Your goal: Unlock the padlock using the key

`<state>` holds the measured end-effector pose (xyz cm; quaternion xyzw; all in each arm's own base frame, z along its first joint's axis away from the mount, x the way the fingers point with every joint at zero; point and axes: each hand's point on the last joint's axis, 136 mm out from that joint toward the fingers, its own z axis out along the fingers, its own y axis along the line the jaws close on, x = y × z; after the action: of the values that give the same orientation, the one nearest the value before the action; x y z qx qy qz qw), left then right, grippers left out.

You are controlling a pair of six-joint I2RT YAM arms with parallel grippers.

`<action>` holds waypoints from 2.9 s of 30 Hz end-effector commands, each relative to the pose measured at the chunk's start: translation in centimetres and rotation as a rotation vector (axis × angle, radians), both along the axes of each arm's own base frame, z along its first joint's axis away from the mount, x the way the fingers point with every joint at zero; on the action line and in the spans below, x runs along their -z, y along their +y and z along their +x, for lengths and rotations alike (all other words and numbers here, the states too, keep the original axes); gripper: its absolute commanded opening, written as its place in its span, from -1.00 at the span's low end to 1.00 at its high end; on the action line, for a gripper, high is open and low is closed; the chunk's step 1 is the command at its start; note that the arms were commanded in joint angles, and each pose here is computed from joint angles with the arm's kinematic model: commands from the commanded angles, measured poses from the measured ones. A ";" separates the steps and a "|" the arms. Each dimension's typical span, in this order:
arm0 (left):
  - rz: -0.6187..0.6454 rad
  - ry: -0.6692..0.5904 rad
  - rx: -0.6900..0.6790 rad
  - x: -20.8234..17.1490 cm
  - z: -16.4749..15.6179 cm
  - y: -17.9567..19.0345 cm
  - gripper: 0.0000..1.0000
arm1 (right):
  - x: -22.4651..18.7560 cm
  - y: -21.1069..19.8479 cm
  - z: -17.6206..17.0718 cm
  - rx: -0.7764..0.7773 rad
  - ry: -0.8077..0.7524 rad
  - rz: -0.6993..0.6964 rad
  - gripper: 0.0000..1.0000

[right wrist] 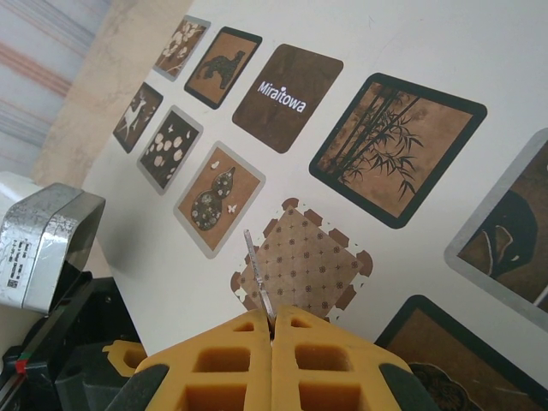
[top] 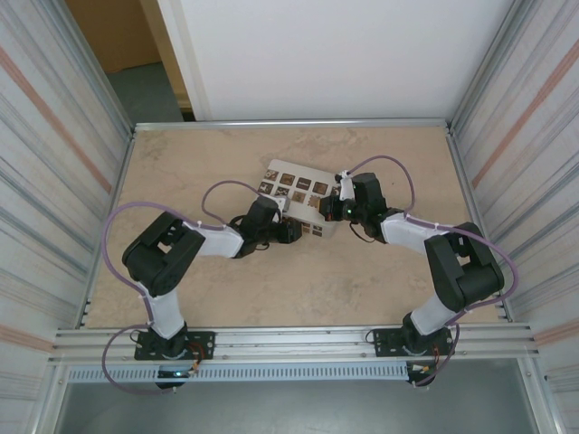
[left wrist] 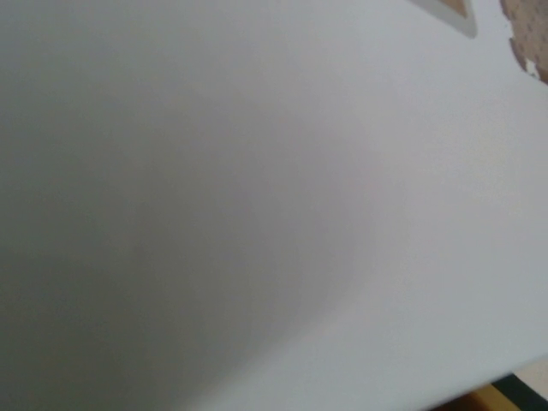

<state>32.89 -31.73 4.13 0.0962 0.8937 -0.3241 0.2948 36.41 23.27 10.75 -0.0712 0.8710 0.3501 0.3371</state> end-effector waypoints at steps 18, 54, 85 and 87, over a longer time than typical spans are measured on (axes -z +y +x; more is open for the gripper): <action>-0.076 -0.062 -0.089 -2.7 1.0 -0.9 -0.61 | -0.7 0.4 -3.8 -0.079 -0.008 -0.024 -1.00; -0.317 0.382 -0.078 -8.9 -4.4 -3.0 -0.96 | 2.7 1.6 -11.9 -0.184 -0.285 -0.328 -1.00; -0.310 0.405 -0.070 -8.4 -4.9 -3.0 -0.97 | 0.7 2.5 -9.0 -0.132 -0.342 -0.282 -1.00; -0.310 0.405 -0.071 -8.4 -4.8 -3.0 -0.97 | 0.6 2.7 -8.8 -0.130 -0.345 -0.277 -1.00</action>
<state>28.59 -33.63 10.10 -0.0635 0.8950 -0.4203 0.1351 26.40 25.11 8.47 -0.2330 0.8483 0.2227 0.4200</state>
